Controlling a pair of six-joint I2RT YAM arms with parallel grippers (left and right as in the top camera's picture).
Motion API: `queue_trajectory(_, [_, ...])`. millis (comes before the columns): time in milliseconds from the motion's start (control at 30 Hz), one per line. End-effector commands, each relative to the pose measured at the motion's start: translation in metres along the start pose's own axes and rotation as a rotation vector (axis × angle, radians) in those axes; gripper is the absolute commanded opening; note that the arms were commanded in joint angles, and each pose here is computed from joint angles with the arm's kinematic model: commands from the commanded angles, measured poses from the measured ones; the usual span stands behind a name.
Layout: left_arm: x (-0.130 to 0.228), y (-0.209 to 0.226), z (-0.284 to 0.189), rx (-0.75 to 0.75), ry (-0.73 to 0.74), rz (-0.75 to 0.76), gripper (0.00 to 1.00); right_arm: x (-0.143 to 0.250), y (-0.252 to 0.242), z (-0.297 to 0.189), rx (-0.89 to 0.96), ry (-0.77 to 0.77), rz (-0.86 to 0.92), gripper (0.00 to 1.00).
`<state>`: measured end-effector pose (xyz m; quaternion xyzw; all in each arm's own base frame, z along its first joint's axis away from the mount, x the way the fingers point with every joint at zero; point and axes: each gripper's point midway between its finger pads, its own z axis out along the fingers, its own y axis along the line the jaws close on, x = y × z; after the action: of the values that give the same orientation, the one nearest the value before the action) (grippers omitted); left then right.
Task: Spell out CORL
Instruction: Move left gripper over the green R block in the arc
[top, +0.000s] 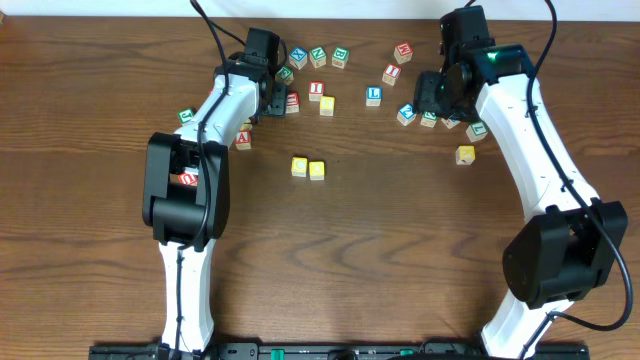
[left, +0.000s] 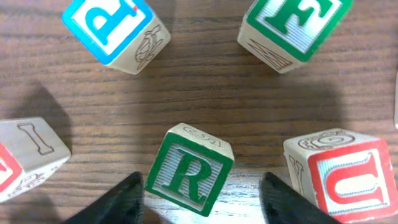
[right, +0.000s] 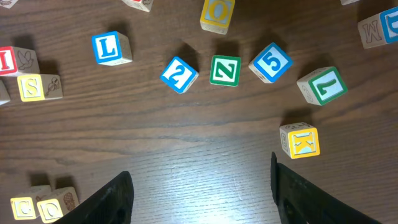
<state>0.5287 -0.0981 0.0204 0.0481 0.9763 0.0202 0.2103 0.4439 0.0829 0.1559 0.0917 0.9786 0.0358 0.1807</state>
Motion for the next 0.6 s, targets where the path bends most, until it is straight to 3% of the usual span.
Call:
queue_trajectory(0, [0.0095, -0.001, 0.0109, -0.002, 0.03, 0.007, 0.54, 0.0006, 0.001, 0.0014, 0.01, 0.0, -0.008, 0.66])
queue_trajectory(133, [0.0096, -0.001, 0.0109, -0.002, 0.03, 0.007, 0.5, 0.0006, 0.001, 0.0014, 0.01, 0.0, -0.008, 0.67])
queue_trajectory(333, [0.0111, -0.0008, 0.0107, -0.002, 0.036, 0.008, 0.37, 0.0006, 0.001, 0.0014, 0.01, 0.0, -0.008, 0.68])
queue_trajectory(567, [0.0174, -0.0006, 0.0103, -0.004, 0.062, 0.008, 0.37, 0.0005, 0.001, 0.0014, 0.01, 0.0, -0.008, 0.68])
